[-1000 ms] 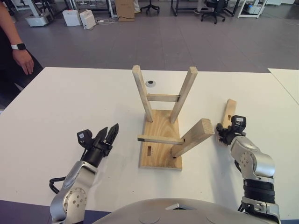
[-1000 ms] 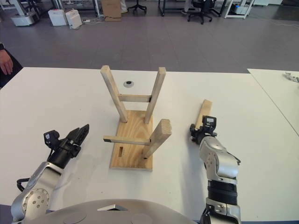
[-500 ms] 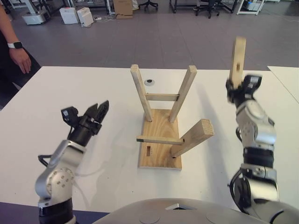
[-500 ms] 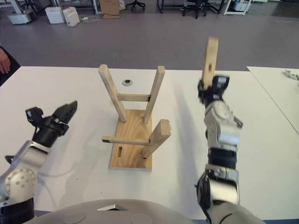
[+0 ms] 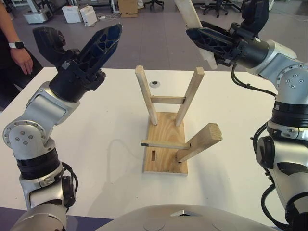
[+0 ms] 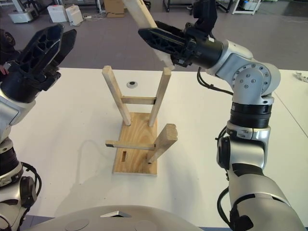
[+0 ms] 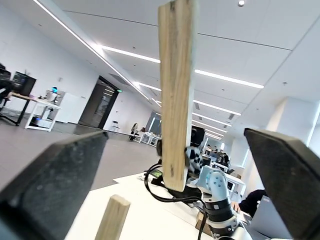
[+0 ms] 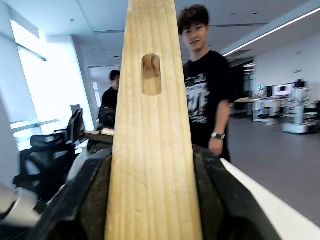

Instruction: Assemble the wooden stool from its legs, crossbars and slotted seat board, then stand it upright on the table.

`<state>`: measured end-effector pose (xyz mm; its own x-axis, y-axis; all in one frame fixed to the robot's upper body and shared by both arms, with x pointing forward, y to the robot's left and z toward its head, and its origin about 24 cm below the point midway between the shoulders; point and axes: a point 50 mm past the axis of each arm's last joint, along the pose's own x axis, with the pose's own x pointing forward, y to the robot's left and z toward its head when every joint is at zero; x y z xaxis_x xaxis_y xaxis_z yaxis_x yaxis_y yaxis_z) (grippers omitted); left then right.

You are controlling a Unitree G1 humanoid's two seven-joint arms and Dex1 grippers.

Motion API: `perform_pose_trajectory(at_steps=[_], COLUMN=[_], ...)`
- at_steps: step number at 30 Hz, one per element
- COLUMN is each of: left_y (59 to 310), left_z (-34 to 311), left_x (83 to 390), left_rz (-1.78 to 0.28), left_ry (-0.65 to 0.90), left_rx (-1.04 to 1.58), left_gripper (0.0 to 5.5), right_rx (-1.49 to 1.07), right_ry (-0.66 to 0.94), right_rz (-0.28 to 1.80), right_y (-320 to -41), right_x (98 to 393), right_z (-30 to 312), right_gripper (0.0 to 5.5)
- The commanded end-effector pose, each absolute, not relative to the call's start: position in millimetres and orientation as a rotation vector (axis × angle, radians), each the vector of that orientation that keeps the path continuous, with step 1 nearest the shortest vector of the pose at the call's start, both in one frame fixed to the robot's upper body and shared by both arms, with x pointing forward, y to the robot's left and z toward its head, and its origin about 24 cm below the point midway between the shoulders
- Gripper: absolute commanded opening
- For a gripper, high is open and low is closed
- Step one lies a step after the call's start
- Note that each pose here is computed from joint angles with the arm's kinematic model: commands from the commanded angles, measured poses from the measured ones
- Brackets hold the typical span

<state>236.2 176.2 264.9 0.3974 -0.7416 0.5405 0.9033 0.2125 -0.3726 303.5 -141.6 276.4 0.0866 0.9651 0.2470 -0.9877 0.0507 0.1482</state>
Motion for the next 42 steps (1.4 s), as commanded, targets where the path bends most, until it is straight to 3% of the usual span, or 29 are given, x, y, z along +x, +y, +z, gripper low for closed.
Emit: perform_pose_trajectory(at_steps=[1,9,25,33,36,40,42], left_y=[165,163,151,165,171,196,223], left_z=[276,282,283,284,289,301,308], left_x=[238,243,242,245,245,238,227], left_rz=[-1.235,-1.236,-1.251,-1.196,-1.182,-1.138,-1.047], left_ry=[-0.263,-0.302,-0.312,-0.319,-0.327,-0.334,-0.318], left_rx=[-0.663,-0.658,-0.687,-0.675,-0.649,-0.538,-0.430], left_gripper=[5.03,5.03,2.14,2.04,2.03,2.03,2.03], right_rx=[0.253,0.257,0.304,0.385,0.400,0.356,0.381], right_ry=[0.040,0.169,0.211,0.163,0.104,-0.066,-0.204], right_rz=[1.616,1.768,1.805,1.696,1.636,1.382,1.113], right_y=[-135,-128,-121,-119,-120,-154,-206], right_x=[301,292,287,300,305,314,316], right_z=[275,271,271,278,281,291,291], right_gripper=[2.05,2.05,2.05,2.05,2.76,3.23,3.23])
